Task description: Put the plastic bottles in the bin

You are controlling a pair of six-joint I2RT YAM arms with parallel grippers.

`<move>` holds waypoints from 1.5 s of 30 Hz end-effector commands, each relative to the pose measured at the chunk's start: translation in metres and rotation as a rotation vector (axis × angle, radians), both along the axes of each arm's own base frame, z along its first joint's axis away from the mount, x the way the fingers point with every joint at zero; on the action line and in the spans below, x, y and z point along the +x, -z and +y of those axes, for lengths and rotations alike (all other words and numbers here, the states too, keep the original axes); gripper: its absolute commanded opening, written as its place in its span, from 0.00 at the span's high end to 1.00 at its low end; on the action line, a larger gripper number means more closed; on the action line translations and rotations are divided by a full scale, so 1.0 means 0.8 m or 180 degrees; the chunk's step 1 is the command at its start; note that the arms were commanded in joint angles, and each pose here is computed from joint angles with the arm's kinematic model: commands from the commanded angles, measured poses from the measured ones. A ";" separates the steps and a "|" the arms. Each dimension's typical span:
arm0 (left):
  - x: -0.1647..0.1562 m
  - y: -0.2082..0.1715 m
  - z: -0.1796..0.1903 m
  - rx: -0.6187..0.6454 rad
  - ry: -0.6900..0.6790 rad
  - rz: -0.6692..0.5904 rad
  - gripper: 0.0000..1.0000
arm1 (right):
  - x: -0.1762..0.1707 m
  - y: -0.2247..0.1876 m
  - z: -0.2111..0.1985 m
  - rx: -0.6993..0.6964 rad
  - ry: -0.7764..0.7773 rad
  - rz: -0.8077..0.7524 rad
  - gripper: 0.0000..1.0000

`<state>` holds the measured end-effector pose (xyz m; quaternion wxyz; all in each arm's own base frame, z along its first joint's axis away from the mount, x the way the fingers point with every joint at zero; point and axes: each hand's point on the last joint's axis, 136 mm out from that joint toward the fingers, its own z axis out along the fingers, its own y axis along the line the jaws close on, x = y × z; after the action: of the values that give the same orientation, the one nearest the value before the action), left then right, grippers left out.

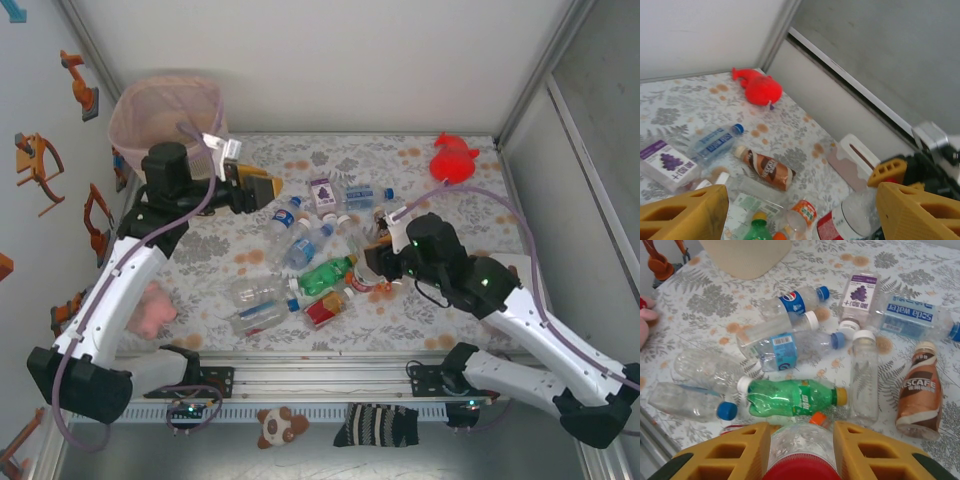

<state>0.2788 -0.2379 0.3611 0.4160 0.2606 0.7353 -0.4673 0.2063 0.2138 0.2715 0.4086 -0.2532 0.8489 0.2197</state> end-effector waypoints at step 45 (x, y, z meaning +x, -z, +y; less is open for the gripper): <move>-0.204 0.067 -0.082 0.0554 0.2298 -0.0605 0.25 | -0.054 -0.180 0.106 0.1284 -0.1416 0.0124 0.77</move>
<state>0.1266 -0.3065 0.2938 0.2612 0.5627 0.6148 -0.4870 0.1704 0.2988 0.3921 0.3610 -0.3364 0.7407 0.4559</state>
